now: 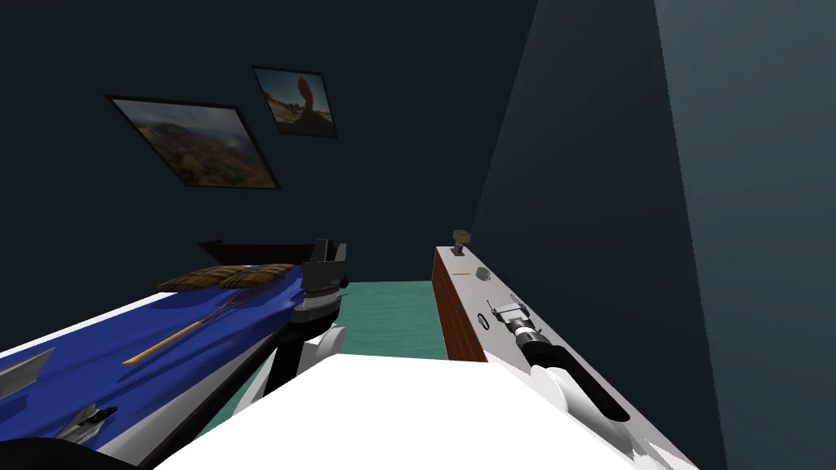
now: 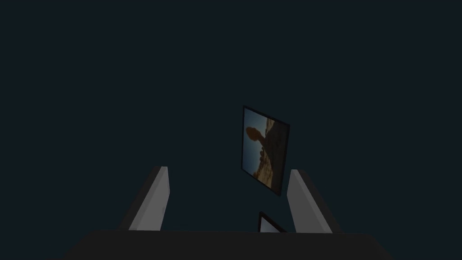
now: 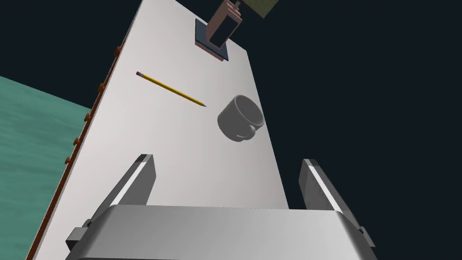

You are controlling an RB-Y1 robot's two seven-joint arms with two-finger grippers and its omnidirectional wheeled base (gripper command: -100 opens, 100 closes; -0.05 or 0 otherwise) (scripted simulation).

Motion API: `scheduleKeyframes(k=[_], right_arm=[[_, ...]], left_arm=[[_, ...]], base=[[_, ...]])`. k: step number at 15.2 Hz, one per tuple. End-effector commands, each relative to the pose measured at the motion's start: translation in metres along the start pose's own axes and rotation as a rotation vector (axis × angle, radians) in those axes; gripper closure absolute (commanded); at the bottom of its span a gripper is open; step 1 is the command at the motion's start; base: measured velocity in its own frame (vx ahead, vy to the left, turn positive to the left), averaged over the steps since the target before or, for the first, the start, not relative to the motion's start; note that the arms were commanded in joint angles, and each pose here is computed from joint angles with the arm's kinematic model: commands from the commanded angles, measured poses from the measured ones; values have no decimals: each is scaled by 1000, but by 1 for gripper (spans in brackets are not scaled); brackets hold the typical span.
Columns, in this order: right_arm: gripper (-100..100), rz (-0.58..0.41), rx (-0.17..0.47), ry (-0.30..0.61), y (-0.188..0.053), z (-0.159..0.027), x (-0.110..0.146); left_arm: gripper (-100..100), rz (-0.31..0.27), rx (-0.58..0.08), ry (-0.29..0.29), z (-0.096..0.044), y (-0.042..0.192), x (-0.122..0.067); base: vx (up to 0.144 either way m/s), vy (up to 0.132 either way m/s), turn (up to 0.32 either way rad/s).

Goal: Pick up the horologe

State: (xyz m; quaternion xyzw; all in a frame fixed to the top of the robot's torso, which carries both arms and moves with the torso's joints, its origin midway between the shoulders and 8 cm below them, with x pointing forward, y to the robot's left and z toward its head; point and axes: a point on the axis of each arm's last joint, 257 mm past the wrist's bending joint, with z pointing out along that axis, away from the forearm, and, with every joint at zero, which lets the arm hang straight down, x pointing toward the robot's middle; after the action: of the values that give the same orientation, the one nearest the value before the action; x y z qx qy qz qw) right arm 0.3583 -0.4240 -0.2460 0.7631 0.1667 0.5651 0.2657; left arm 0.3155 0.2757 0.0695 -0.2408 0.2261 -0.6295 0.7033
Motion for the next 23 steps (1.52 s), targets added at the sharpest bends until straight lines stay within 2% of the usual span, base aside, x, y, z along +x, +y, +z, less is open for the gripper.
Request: scheduleKeyframes(k=[1,2,3,4,5,6,7,8,9,10,11,12,15,16,17,18,19,20,23], right_arm=[[-100,84,36,-63,-7,-3,-25],[-100,85,43,-69,-9,-4,-26],[-100,144,60,-109,-13,-7,-42],[-100,146,69,-117,-16,-8,-44],[-100,206,88,-159,-21,-12,-60],[-100,207,94,-165,-23,-12,-61],[-100,267,109,-204,-28,-17,-76],[-100,267,116,-211,-30,-18,-77],[-100,327,134,-254,-37,-24,-92],[-100,327,137,-257,-38,-24,-92],[-100,386,154,-299,-45,-30,-106],[-100,386,156,-301,-45,-30,-106],[-100,500,186,-381,-60,-44,-130],[-100,500,189,-384,-61,-44,-131],[-100,554,203,-422,-68,-52,-141],[-100,555,204,-423,-68,-52,-141],[-100,606,217,-460,-76,-59,-151],[-100,606,217,-460,-76,-59,-151],[-100,701,239,-526,-90,-73,-166]], left_arm=[[0,0,0,0,0,0,0],[0,0,0,0,0,0,0],[0,0,0,0,0,0,0],[0,0,0,0,0,0,0],[0,0,0,0,0,0,0],[0,0,0,0,0,0,0],[0,0,0,0,0,0,0],[0,0,0,0,0,0,0],[0,0,0,0,0,0,0],[0,0,0,0,0,0,0],[0,0,0,0,0,0,0],[0,0,0,0,0,0,0],[0,0,0,0,0,0,0],[0,0,0,0,0,0,0],[0,0,0,0,0,0,0],[0,0,0,0,0,0,0],[0,0,0,0,0,0,0],[0,0,0,0,0,0,0],[0,0,0,0,0,0,0]], base=[[77,-8,-18],[66,-4,-18],[69,-4,-24],[70,-9,-20],[66,-13,-21],[61,-15,-17],[72,-16,-19],[75,-7,-16],[83,1,-23],[78,7,-20],[72,3,-18],[63,-4,-17],[66,-7,-16],[66,-3,-17],[64,-1,-13],[58,-4,-15],[57,-3,-17],[54,-5,-13],[56,-7,-12]])
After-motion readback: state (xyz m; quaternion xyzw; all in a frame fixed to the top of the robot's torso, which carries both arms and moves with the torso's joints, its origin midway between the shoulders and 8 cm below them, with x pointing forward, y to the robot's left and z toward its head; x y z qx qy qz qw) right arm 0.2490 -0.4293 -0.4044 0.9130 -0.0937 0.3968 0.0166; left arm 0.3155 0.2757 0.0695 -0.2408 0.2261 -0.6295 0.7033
